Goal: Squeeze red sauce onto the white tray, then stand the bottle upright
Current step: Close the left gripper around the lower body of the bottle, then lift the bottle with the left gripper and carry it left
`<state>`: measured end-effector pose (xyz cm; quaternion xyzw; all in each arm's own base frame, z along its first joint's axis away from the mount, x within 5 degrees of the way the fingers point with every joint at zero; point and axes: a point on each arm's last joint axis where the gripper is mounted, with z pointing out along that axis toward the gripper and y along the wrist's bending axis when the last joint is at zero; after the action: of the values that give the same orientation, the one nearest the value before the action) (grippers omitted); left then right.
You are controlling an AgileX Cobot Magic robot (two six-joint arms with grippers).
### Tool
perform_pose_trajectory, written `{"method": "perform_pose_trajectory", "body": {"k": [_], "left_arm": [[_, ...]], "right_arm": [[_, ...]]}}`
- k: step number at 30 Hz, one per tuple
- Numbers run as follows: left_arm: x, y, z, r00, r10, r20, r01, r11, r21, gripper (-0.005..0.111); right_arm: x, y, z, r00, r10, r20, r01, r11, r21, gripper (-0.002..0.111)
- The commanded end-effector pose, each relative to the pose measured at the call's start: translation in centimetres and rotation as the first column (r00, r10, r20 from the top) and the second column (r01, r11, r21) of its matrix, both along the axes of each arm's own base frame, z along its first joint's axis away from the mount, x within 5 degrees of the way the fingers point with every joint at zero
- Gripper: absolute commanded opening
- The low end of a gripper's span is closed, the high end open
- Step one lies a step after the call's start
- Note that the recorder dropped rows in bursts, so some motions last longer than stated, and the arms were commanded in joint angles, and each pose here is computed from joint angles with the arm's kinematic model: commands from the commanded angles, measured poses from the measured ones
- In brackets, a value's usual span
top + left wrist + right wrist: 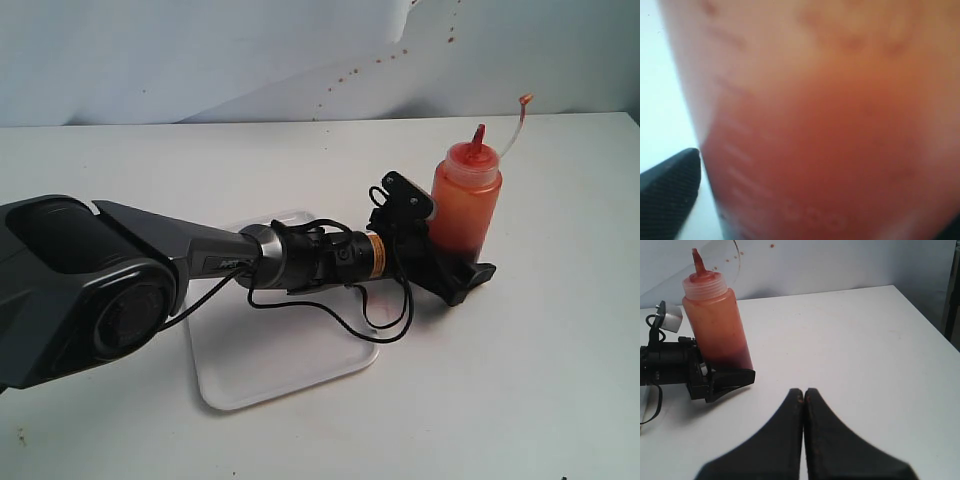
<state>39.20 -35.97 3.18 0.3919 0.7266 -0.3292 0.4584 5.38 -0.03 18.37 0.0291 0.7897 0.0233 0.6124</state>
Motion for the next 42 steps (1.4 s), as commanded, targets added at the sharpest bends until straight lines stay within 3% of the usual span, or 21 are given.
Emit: {"method": "perform_pose_trajectory", "body": {"k": [1,4,7,14,16,23,30,42], "left_arm": [[0.0,-0.3,0.3,1.000,-0.006,0.006,0.007,1.000,-0.013,0.104],[0.0,-0.3,0.3,1.000,-0.008,0.009,0.008,1.000,-0.012,0.100],[0.0,-0.3,0.3,1.000,-0.008,0.009,0.008,1.000,-0.012,0.083],[-0.1,-0.4,0.5,1.000,-0.014,0.013,0.014,1.000,-0.019,0.013],[-0.1,-0.4,0.5,1.000,-0.017,0.015,0.017,1.000,-0.017,0.000],[-0.4,-0.5,3.1,0.984,-0.136,0.117,0.130,0.990,0.061,0.000],[-1.2,-0.7,5.9,0.971,-0.225,0.077,0.220,0.973,0.073,0.000],[-3.6,1.1,9.4,0.967,-0.245,0.067,0.239,0.967,0.083,0.000]], "right_arm": [[0.0,0.0,-0.1,1.000,-0.001,0.001,0.001,1.000,0.004,0.000],[0.0,0.0,-0.1,1.000,-0.001,0.001,0.001,1.000,0.004,0.000],[0.0,0.0,-0.1,1.000,-0.001,0.001,0.001,1.000,0.004,0.000],[0.0,0.0,-0.1,1.000,-0.001,0.001,0.001,1.000,0.004,0.000],[0.0,0.0,-0.1,1.000,-0.001,0.001,0.001,1.000,0.004,0.000],[0.0,0.0,-0.1,1.000,-0.001,0.001,0.001,1.000,0.004,0.000],[0.0,0.0,-0.1,1.000,-0.001,0.001,0.001,1.000,0.004,0.000],[0.0,0.0,-0.1,1.000,-0.001,0.001,0.001,1.000,0.004,0.000]]}}
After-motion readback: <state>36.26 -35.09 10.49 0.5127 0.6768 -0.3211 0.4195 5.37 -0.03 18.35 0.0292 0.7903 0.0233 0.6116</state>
